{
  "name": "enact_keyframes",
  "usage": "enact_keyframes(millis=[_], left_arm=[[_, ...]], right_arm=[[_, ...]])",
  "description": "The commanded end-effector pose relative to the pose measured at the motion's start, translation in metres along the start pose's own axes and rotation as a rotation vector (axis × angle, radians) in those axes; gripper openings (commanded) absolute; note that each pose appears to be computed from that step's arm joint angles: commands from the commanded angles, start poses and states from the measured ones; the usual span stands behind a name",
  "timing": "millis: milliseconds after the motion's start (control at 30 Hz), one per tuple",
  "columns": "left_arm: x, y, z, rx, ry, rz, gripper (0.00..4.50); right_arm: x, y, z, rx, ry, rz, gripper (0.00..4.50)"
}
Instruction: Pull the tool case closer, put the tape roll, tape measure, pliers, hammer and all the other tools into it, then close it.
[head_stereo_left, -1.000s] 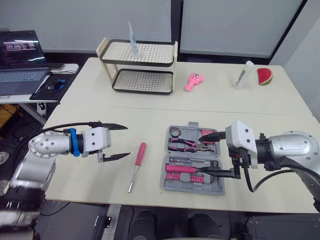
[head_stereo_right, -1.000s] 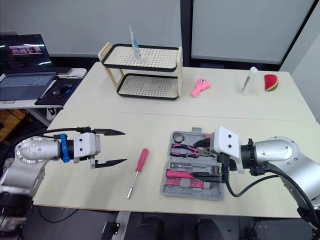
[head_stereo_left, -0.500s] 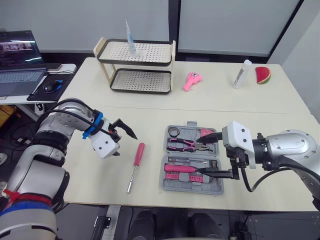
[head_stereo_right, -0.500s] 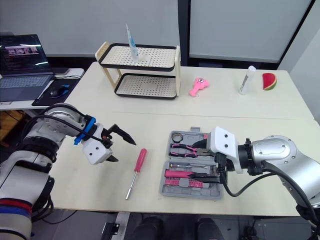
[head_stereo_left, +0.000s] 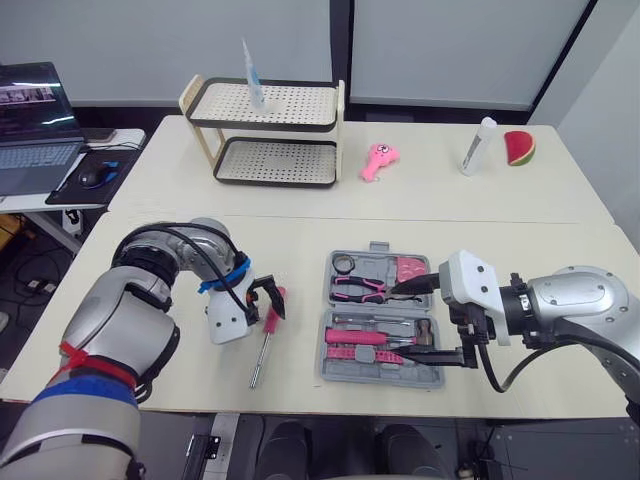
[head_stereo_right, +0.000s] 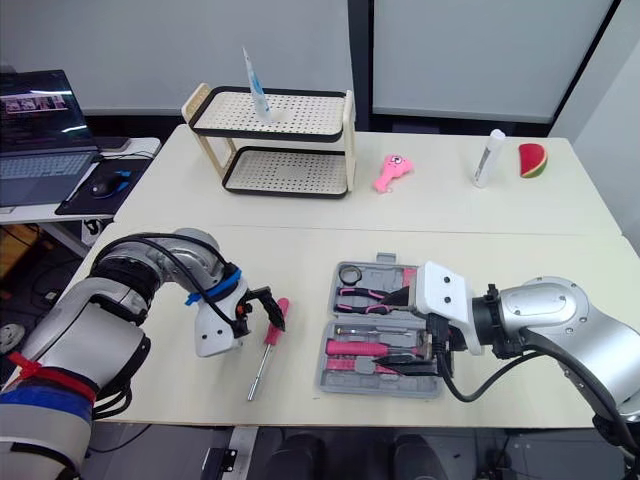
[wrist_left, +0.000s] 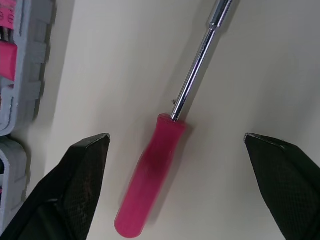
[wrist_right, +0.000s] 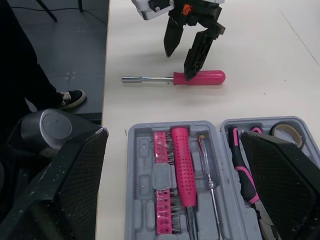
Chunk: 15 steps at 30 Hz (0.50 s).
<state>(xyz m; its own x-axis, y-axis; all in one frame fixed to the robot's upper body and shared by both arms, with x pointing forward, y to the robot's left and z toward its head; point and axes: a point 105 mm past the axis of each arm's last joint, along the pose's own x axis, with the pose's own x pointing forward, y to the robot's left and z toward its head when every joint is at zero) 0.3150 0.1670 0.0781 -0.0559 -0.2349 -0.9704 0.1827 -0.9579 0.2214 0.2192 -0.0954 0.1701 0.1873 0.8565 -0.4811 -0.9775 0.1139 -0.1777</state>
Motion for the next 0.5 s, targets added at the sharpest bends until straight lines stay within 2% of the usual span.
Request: enact_keyframes(millis=[33,200,300,333,367,500], left_arm=[[0.005,0.004,-0.008,0.039,0.057,-0.006,4.48],[0.023,0.007,-0.022,0.11,0.135,0.002,4.48],[0.033,0.007,-0.025,0.176,0.142,0.014,4.48],[0.036,0.008,-0.023,0.199,0.13,0.024,4.1],[0.038,0.009,-0.022,0.218,0.114,0.034,3.95],[0.042,0.013,-0.012,0.264,0.044,0.072,2.78]], right_arm=[[-0.004,0.004,0.006,-0.035,-0.001,-0.006,4.5],[-0.005,0.006,0.006,-0.027,0.006,-0.004,4.5],[-0.006,0.007,0.006,-0.024,0.01,-0.004,4.5],[-0.006,0.007,0.006,-0.023,0.011,-0.005,4.5],[-0.007,0.007,0.006,-0.022,0.011,-0.006,4.5],[-0.008,0.007,0.006,-0.018,0.015,-0.009,4.5]])
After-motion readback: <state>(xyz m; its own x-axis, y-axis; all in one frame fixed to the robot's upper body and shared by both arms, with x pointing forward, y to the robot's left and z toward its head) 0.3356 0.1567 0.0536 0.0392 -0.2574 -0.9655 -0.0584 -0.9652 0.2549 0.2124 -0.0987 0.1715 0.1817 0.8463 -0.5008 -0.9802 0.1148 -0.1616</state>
